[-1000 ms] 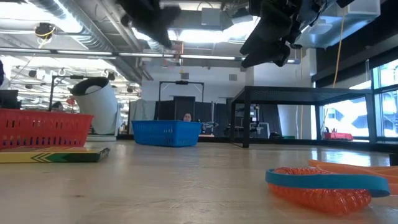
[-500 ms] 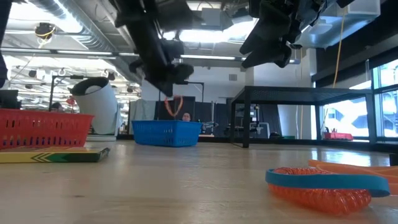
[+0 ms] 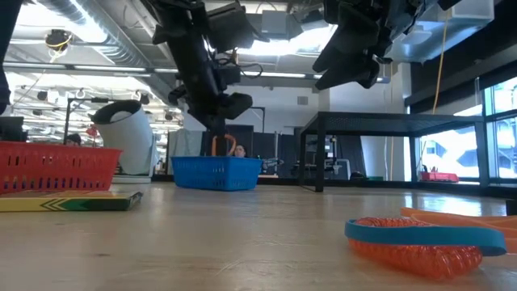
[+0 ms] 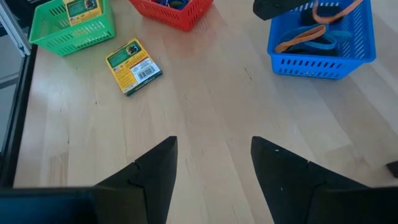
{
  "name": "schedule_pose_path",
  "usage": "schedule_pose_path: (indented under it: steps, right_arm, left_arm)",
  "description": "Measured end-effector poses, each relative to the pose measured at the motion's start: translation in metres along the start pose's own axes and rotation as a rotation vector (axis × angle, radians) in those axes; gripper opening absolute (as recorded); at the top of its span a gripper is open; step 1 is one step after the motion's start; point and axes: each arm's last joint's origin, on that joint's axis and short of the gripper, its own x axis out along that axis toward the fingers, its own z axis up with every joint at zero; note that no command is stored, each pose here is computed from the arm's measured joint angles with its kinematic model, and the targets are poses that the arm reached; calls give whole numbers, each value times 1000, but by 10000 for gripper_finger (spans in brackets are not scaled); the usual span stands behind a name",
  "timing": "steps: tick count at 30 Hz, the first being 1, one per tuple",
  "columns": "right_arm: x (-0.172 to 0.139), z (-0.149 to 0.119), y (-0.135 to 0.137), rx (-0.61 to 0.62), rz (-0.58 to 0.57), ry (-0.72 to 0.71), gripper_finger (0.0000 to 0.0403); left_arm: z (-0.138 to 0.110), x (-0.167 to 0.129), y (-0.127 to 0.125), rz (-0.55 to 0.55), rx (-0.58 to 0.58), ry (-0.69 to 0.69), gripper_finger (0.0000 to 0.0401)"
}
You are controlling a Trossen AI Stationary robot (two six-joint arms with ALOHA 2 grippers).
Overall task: Pick & Place Office Desk Supplies
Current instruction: Put the orange rubber band into the blue bin, then put the blue rubber band into the blue bin
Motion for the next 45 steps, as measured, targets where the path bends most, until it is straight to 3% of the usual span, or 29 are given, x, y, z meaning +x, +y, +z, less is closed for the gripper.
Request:
schedule_pose_path:
  steps: [10, 15, 18, 20, 26, 34, 39, 45]
  right_arm:
    - [0, 0, 0, -13, 0, 0, 208]
    - [0, -4, -2, -21, -21, 43, 207]
    - [-1, -10, -5, -32, -48, 99, 207]
    - [-1, -14, -7, -41, -70, 145, 207]
    - [-4, -25, -13, -63, -125, 259, 207]
    - [-5, -26, -14, -77, -135, 280, 207]
    - [-5, -26, -14, -107, -143, 274, 207]
    - [-4, -25, -14, -133, -139, 268, 207]
  left_arm:
    - [0, -1, 0, -26, -32, 13, 125]
    - [18, -17, 5, -64, -95, -33, 147]
    - [34, -33, 5, -130, -143, -78, 147]
    - [41, -44, 0, -240, -142, -94, 145]
    - [30, -71, -35, -617, 77, -61, 144]
    - [-25, -111, -82, -966, 434, 35, 144]
    - [-60, -133, -106, -1111, 653, 35, 144]
    - [-90, -145, -141, -1225, 802, -127, 143]
